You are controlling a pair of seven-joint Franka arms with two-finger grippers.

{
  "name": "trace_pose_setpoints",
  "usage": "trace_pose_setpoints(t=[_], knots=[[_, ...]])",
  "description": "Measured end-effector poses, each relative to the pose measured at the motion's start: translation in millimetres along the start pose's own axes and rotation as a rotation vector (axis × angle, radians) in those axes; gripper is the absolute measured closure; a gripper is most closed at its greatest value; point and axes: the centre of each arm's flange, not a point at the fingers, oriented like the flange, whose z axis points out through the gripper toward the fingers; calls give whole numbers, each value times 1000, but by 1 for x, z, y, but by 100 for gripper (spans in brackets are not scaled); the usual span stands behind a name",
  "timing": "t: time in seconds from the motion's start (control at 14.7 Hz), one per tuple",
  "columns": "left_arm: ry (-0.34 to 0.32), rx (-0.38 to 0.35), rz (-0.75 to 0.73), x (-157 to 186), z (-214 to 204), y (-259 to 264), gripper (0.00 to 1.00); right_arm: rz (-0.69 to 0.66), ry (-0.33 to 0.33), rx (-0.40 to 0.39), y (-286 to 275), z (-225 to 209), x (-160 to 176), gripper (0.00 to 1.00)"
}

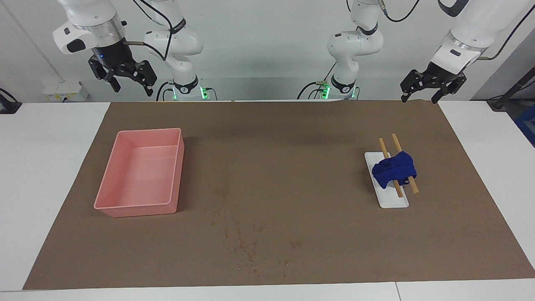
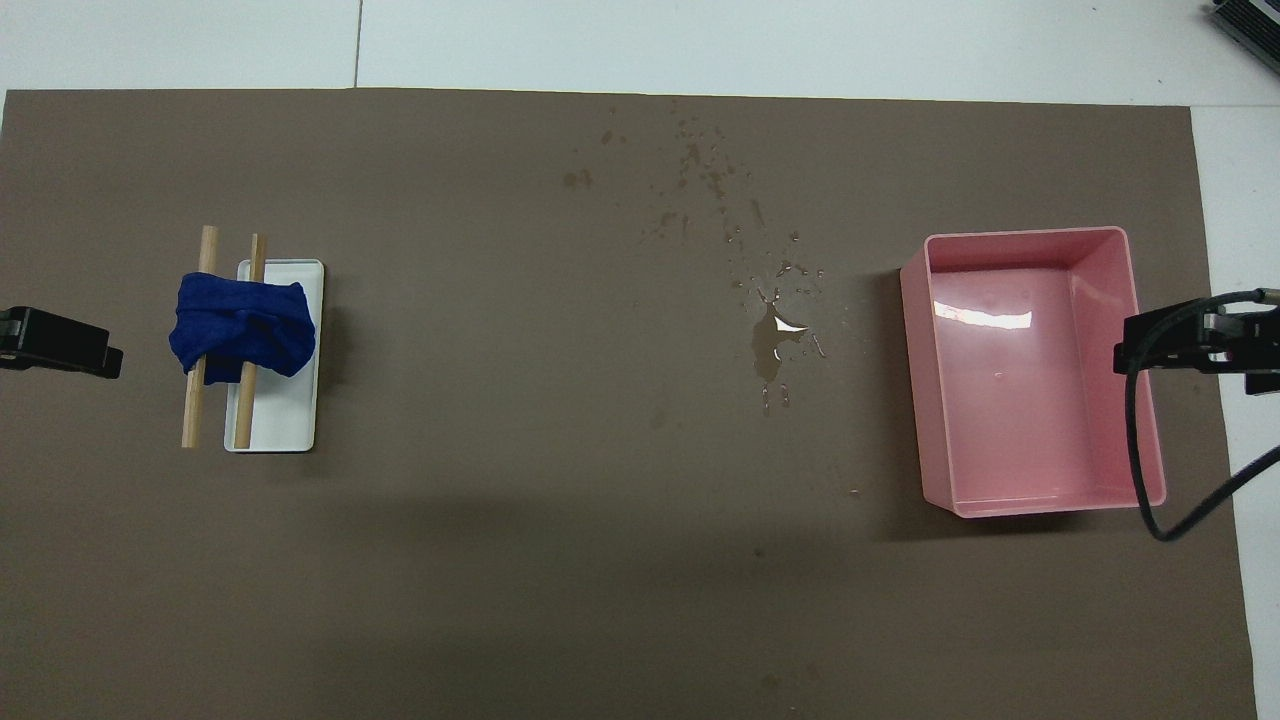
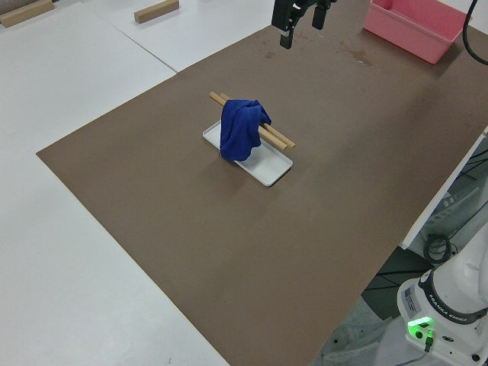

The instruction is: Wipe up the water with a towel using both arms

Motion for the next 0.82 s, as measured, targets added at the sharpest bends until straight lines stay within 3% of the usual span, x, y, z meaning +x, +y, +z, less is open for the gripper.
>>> trace_pose_setpoints(t=[0.48, 0.82], knots=[[0, 2, 6, 0, 4, -2, 0, 0, 0, 0, 0, 0, 0, 0], [165, 21, -53, 16, 2, -37, 0, 0, 0, 0, 0, 0, 0, 0]])
